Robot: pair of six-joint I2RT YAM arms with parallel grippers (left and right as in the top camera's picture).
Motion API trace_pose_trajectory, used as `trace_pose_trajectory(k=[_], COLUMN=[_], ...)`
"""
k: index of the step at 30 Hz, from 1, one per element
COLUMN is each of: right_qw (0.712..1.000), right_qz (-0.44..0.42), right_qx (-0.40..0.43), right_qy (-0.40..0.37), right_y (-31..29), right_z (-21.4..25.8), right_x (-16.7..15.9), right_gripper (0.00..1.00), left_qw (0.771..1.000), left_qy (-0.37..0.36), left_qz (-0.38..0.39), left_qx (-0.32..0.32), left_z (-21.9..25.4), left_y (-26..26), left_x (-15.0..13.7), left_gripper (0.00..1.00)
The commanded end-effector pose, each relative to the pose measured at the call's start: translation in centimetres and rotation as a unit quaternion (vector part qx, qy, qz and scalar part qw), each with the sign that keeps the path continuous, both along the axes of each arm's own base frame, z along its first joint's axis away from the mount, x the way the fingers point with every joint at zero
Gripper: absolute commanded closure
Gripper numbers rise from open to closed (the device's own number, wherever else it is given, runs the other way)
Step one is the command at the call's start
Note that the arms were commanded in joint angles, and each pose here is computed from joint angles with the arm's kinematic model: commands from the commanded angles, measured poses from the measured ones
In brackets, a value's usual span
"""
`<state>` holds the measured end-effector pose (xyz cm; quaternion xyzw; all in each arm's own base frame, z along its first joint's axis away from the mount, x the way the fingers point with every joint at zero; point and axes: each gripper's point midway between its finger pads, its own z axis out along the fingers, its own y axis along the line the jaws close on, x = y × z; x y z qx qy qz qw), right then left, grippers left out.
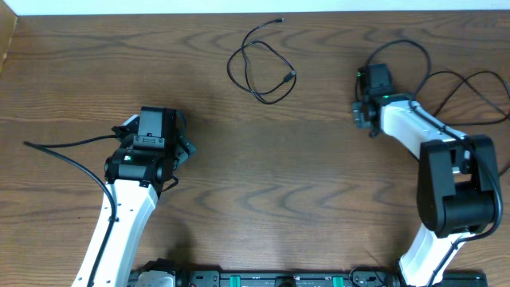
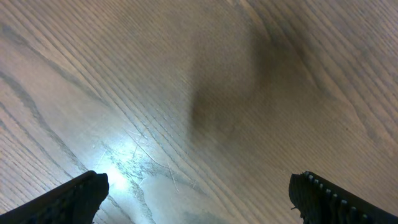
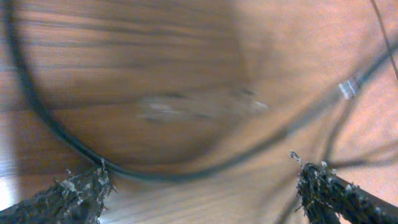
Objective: Untangle cables
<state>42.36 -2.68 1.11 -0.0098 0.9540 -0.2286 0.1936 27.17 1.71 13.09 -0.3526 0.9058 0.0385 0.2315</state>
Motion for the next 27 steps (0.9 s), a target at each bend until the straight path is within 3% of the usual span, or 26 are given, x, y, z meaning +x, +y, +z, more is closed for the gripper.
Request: trace_pose_trajectory(k=[1,8,15,21,27], right_qw=[0.986,0.973,0.963,0.957,0.96], right_qz=[-0.065,-0.17,-0.207,-0.128,-0.101], right_qx=[-0.017,0.002,0.062,0.207,0.242], right_qy=[0.15,0.157,0.162,0.16,0.097], right_y=[-4.2,-9.5,-10.7,-6.7,-5.8], right_z=[-7.9,-8.0,-8.8,-9.5,-5.6], right_x=[-8.0,-10.5,-11.7,-9.9,-7.4], right_gripper=[0.02,0.02,0.07,0.07,0.01], left_qw=[1.0,1.0,1.0,1.0,1.0], left_qy=[-0.007,-0.007,-0.007,-0.007,-0.007], left_qz=[0.004,0.004,0.004,0.004,0.004], left_qx=[0.012,0.012,0.012,0.012,0.012], left_z=[0.6,0.6,0.6,0.6,0.6], left_y=[0.5,0.5,0.5,0.5,0.5], left_x=[0.4,0.4,0.4,0.4,0.4], left_gripper=[0.02,0.02,0.02,0.02,0.02])
